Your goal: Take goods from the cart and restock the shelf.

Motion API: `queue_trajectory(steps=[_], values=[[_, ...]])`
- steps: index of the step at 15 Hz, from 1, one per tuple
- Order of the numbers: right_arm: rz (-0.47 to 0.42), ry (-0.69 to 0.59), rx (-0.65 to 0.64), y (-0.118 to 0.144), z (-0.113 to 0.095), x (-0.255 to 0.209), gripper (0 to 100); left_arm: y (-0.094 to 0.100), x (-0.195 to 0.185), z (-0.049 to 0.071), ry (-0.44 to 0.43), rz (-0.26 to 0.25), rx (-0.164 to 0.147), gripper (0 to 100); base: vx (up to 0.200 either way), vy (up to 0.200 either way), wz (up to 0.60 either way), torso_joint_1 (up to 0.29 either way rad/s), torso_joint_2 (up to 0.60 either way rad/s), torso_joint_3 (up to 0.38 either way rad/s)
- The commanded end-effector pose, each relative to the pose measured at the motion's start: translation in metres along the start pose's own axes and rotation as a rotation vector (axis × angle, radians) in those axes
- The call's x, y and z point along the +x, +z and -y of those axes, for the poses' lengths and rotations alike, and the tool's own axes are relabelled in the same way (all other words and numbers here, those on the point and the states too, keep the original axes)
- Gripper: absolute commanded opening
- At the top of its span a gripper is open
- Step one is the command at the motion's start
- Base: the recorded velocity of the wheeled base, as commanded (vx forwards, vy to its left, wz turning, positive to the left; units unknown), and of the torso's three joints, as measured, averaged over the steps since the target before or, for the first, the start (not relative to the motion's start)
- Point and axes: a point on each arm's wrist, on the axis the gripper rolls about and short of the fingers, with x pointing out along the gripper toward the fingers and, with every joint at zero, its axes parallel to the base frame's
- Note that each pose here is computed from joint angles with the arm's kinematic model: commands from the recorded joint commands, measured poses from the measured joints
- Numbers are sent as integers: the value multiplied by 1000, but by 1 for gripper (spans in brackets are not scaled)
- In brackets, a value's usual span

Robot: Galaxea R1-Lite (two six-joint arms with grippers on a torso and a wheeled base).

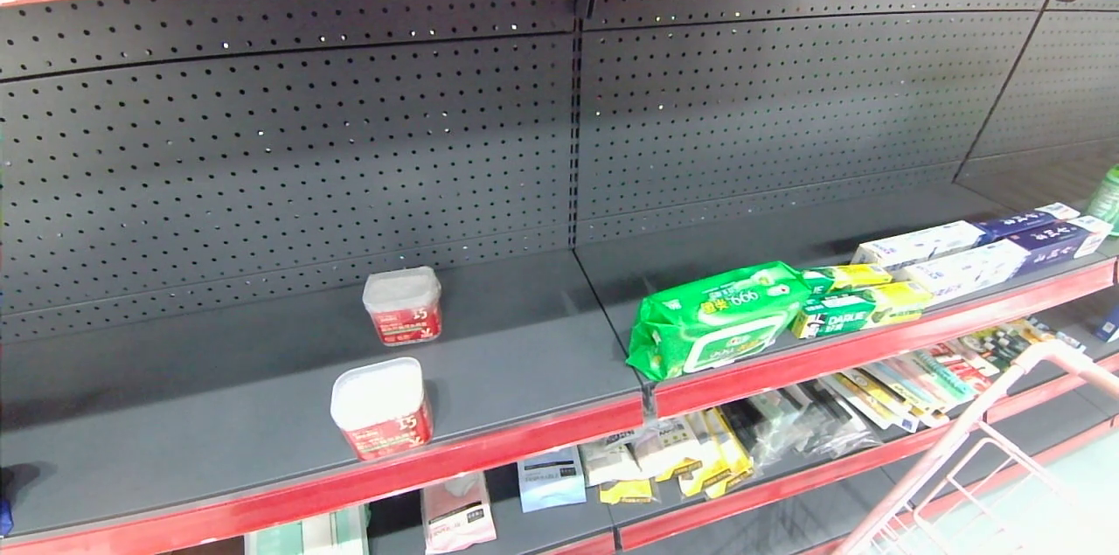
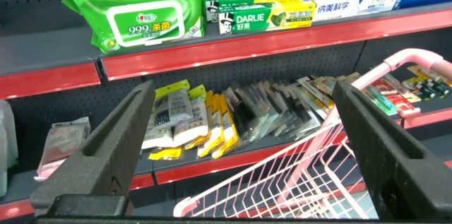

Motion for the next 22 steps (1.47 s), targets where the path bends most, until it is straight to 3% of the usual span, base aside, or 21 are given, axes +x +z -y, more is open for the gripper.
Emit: queue_trajectory(steps=[1, 3, 5, 7, 12, 13, 18, 22], values=[[0, 1, 0, 0, 0, 0, 100, 59, 80, -4, 43, -315, -76, 100, 0, 0, 0, 0, 0, 0], [2, 1, -1, 0, 0, 0, 100, 52, 110, 5, -46, -467, -16, 100, 0, 0, 0, 0, 0, 0], [-1, 1, -1, 0, 0, 0, 100, 55, 135, 16, -111, -545, 25, 100, 0, 0, 0, 0, 0, 0], [0, 1, -1, 0, 0, 0, 100, 58, 156, 20, -112, -596, 32, 100, 0, 0, 0, 0, 0, 0], [0, 1, 0, 0, 0, 0, 100, 39, 188, 35, -155, -763, 80, 100, 0, 0, 0, 0, 0, 0], [0, 1, 0, 0, 0, 0, 100, 38, 193, 36, -153, -778, 85, 100, 0, 0, 0, 0, 0, 0], [0, 1, -1, 0, 0, 0, 100, 54, 215, 34, -125, -750, 65, 100, 0, 0, 0, 0, 0, 0], [0, 1, -1, 0, 0, 0, 100, 43, 226, 24, -39, -810, 56, 100, 0, 0, 0, 0, 0, 0]])
